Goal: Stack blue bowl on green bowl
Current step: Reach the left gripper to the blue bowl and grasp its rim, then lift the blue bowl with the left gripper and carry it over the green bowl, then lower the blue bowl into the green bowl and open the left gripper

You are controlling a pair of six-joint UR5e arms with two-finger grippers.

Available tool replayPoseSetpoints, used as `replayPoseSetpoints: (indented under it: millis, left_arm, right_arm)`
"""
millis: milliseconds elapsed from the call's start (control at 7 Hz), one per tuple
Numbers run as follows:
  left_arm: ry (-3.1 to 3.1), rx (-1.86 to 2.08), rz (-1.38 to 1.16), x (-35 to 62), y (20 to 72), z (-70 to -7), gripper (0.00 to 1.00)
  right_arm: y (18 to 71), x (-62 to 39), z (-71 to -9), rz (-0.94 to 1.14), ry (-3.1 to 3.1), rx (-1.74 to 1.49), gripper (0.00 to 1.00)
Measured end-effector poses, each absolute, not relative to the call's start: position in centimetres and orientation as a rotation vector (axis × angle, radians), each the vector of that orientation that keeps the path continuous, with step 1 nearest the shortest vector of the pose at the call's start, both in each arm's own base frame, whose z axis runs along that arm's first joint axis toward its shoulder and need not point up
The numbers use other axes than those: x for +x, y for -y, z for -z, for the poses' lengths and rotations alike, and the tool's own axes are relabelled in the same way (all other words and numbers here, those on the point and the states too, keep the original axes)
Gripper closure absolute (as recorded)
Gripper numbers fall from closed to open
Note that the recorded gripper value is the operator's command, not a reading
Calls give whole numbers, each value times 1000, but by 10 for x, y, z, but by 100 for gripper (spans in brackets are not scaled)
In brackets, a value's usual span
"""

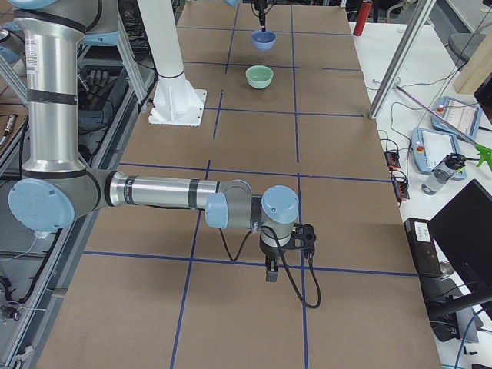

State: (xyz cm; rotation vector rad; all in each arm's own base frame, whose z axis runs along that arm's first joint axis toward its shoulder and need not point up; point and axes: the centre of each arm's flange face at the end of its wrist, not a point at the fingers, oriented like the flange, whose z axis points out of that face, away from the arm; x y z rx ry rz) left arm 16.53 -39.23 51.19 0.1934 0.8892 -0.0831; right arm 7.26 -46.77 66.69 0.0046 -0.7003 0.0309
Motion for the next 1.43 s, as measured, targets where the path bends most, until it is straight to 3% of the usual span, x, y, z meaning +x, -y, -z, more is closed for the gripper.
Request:
replayPoseSetpoints:
  millis: [286,571,857,1429]
  left_arm:
    - [-871,130,193,176,417,-401,100]
    - [-922,37,292,247,418,-317,100]
    - [-932,-31,356,315,401,-290,100]
    - [-900,-67,394,381,385,-315,100]
  right_arm:
    - [468,73,-667,-31,700,5,0]
    - [468,73,-667,-31,700,5,0]
    - [468,73,-667,-31,700,5,0]
    - [468,73,-667,-31,701,5,0]
